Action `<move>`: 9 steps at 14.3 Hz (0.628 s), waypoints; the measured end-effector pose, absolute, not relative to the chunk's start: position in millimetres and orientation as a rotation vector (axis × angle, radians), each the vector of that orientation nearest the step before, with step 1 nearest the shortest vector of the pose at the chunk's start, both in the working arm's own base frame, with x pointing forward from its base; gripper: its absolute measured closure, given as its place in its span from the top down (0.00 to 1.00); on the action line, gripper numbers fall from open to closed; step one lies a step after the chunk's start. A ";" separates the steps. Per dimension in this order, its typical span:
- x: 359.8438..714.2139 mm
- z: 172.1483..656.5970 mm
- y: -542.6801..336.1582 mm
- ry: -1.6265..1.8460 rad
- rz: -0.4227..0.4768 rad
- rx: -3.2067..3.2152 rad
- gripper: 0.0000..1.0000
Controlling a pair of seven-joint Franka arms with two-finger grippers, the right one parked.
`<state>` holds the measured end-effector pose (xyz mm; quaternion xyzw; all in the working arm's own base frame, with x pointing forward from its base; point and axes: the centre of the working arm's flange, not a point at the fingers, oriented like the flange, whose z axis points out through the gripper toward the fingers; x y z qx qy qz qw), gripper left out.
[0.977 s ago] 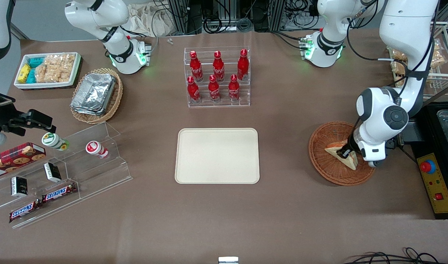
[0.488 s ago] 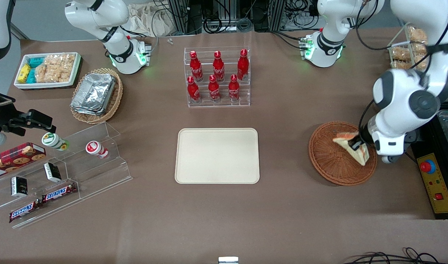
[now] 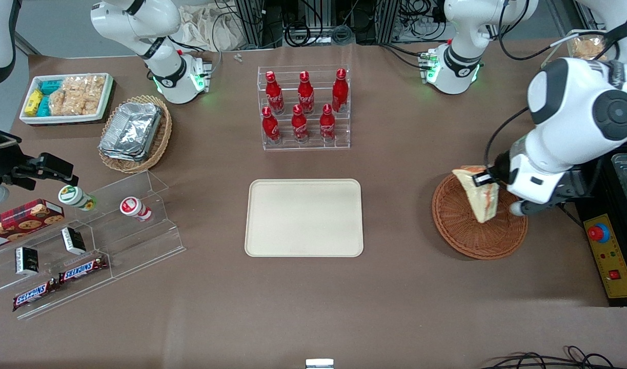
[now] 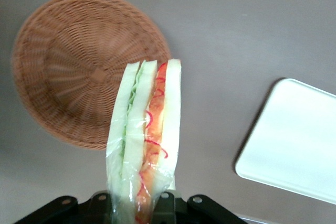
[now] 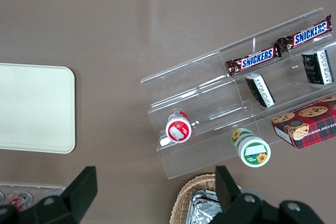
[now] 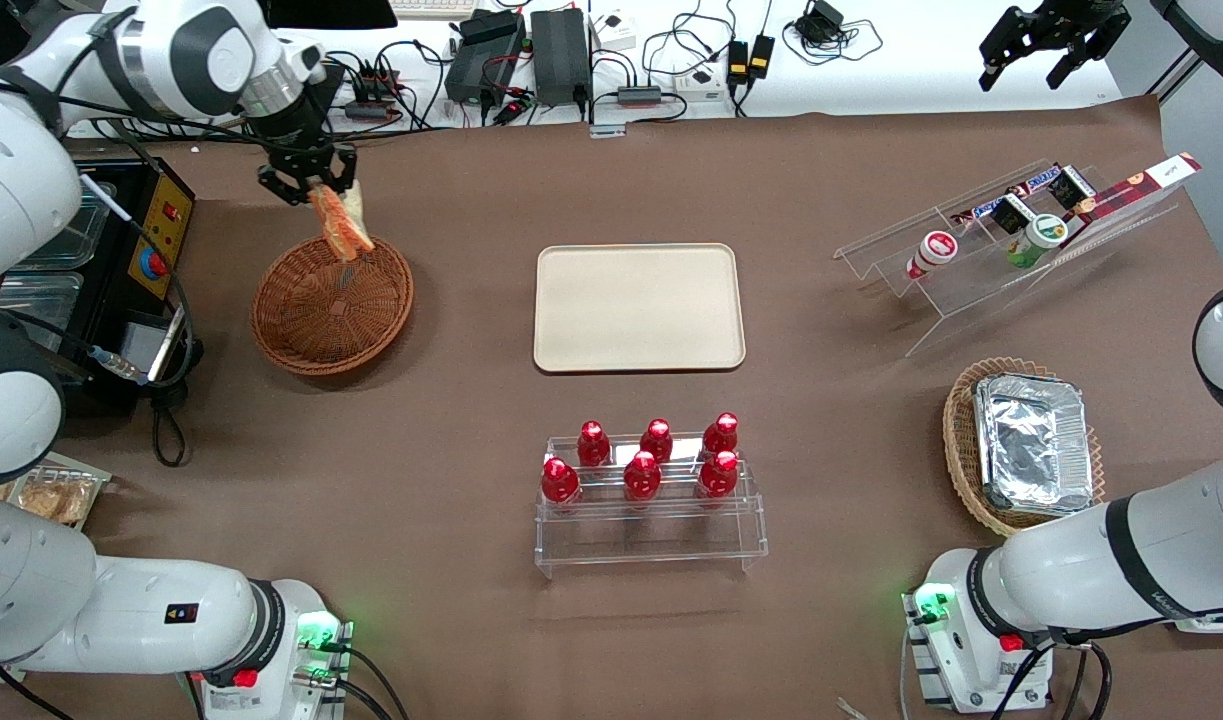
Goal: Place sandwich from basket to tray
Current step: 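Lift the sandwich out of the basket with the left gripper, then carry the sandwich over the cream tray with the left gripper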
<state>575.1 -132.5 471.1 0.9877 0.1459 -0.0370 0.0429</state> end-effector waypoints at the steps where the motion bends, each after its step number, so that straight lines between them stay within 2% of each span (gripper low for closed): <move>1: 575.3 468.2 -155.9 0.378 -0.079 3.017 0.19; 3: 572.5 458.4 -201.1 0.247 -0.045 3.004 0.19; 9: 551.3 396.1 -314.3 0.051 -0.046 3.014 0.19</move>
